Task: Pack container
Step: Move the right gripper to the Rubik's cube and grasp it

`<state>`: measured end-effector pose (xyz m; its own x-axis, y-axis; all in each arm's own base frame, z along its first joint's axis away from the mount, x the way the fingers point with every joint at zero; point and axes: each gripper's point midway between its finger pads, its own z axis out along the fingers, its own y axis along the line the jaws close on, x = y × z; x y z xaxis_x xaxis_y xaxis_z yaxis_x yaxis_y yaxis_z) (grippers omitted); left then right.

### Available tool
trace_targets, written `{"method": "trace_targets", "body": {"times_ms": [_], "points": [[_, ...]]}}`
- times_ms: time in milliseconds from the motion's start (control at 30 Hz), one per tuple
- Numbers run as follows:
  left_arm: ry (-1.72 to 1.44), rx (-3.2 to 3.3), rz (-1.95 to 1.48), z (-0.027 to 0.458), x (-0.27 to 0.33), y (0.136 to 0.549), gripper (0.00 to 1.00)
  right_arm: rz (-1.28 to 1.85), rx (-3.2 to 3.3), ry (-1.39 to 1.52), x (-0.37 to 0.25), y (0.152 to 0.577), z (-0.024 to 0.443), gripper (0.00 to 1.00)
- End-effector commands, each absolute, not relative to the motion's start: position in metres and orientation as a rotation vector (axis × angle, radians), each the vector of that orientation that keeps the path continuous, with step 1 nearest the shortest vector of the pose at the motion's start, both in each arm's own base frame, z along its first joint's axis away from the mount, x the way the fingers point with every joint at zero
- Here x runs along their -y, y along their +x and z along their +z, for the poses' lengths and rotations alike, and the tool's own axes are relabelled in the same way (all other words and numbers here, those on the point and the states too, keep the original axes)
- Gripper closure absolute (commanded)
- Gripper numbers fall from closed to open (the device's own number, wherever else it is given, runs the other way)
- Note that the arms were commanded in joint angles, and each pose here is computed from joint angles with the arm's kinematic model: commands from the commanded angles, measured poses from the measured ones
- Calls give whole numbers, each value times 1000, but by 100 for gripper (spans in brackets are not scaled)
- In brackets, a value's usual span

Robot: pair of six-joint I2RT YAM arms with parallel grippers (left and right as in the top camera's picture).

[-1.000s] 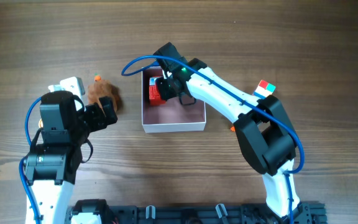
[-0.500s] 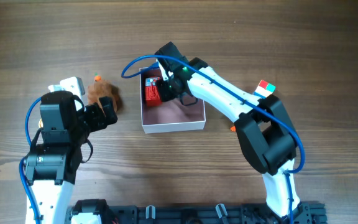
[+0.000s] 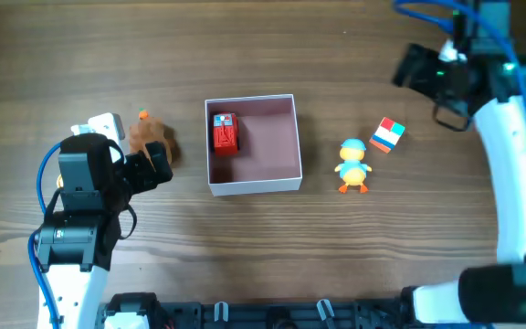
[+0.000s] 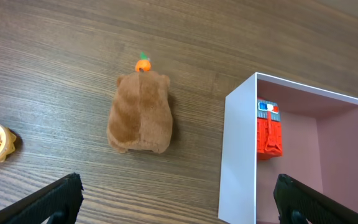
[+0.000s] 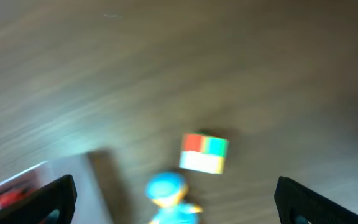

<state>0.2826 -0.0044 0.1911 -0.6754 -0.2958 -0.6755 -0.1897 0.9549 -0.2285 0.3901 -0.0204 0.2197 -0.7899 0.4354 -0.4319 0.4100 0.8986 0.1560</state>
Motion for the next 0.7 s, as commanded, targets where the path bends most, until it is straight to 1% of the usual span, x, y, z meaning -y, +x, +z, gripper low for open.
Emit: {"method": "trace_targets", "body": {"times_ms": [0, 133, 267, 333, 533, 567, 633, 667], "points": [[-344, -2313, -181, 199, 5, 286, 0, 65, -2779, 820, 38, 375, 138, 0], [-344, -2313, -181, 199, 5, 286, 0, 29, -2942, 819, 27, 371, 73, 0], [-344, -2313, -181, 199, 5, 286, 0, 8, -3018, 811, 12, 375, 32, 0], [-345, -2313, -180, 199, 5, 286, 0, 16, -3034, 821, 9, 377, 20, 0], [-344, -2313, -181, 199, 5, 285, 0, 36, -3024, 813, 8, 381, 18, 2], [-345, -2313, -180, 199, 5, 285, 0, 36, -3025, 814, 8, 381, 18, 6], [-344, -2313, -181, 199, 5, 285, 0, 36, -3024, 815, 8, 381, 18, 26], [-345, -2313, -180, 199, 5, 285, 0, 36, -3023, 814, 8, 381, 18, 31]]}}
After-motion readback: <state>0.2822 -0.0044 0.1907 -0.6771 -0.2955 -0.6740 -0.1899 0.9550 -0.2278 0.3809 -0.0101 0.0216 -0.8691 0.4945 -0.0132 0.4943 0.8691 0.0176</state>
